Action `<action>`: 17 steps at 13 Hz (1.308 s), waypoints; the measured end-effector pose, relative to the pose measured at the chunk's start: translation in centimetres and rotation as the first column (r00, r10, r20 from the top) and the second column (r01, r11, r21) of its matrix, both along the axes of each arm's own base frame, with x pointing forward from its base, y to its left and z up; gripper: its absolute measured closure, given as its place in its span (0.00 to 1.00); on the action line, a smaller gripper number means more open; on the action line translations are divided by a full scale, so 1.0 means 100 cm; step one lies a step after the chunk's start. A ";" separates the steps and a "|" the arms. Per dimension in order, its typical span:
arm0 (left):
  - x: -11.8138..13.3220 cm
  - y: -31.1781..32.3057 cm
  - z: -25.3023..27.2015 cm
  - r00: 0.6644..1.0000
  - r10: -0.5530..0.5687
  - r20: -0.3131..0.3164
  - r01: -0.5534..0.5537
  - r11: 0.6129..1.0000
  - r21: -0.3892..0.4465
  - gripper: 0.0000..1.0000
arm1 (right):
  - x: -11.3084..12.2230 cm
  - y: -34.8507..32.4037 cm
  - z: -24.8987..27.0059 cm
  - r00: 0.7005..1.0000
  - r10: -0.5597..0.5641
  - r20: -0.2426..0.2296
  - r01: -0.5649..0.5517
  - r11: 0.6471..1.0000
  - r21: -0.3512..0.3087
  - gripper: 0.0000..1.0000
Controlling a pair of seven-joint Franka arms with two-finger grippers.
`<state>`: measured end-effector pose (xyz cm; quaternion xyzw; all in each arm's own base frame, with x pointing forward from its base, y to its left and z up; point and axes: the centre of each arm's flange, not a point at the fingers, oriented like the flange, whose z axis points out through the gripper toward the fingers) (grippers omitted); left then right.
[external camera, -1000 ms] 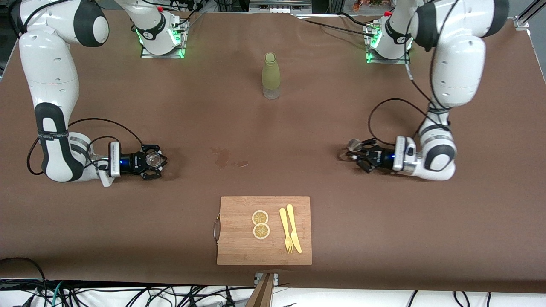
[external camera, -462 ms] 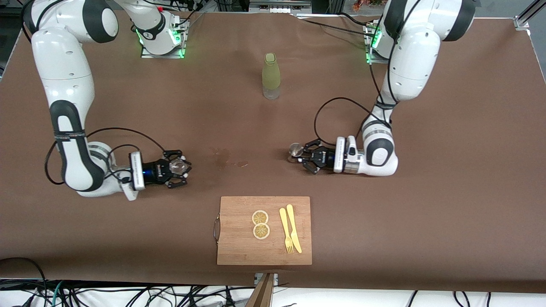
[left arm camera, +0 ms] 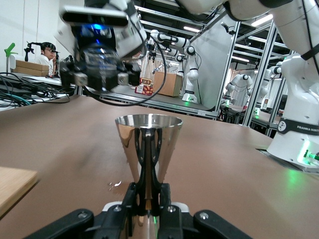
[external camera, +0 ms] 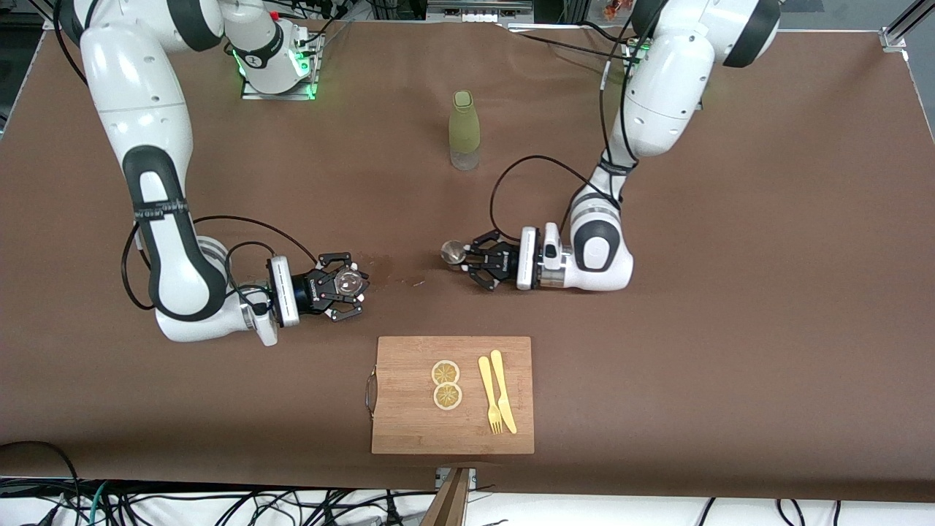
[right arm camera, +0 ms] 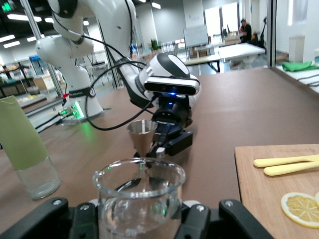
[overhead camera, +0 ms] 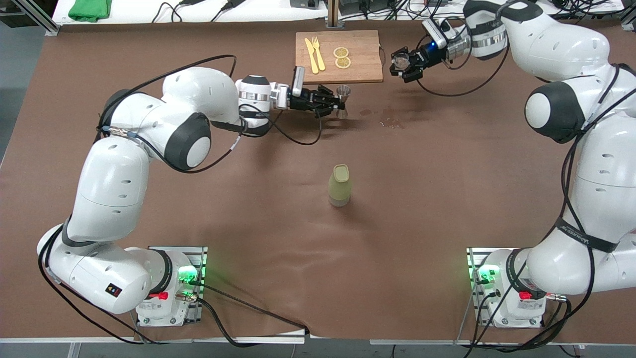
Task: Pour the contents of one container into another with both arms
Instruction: 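Bring the glass with the right gripper above the jigger in the left gripper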
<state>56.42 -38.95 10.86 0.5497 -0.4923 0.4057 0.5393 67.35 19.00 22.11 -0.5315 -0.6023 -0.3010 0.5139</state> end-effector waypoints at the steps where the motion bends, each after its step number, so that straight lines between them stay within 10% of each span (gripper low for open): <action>1: -0.002 -0.009 0.000 1.000 -0.008 0.001 0.008 1.000 0.000 0.79 | 0.001 0.004 0.011 1.000 0.005 0.008 -0.005 1.000 -0.020 0.86; 17: -0.012 -0.076 0.000 1.000 0.021 -0.020 -0.021 1.000 0.001 0.79 | -0.041 0.038 0.064 0.981 0.182 0.070 -0.151 0.935 -0.320 0.86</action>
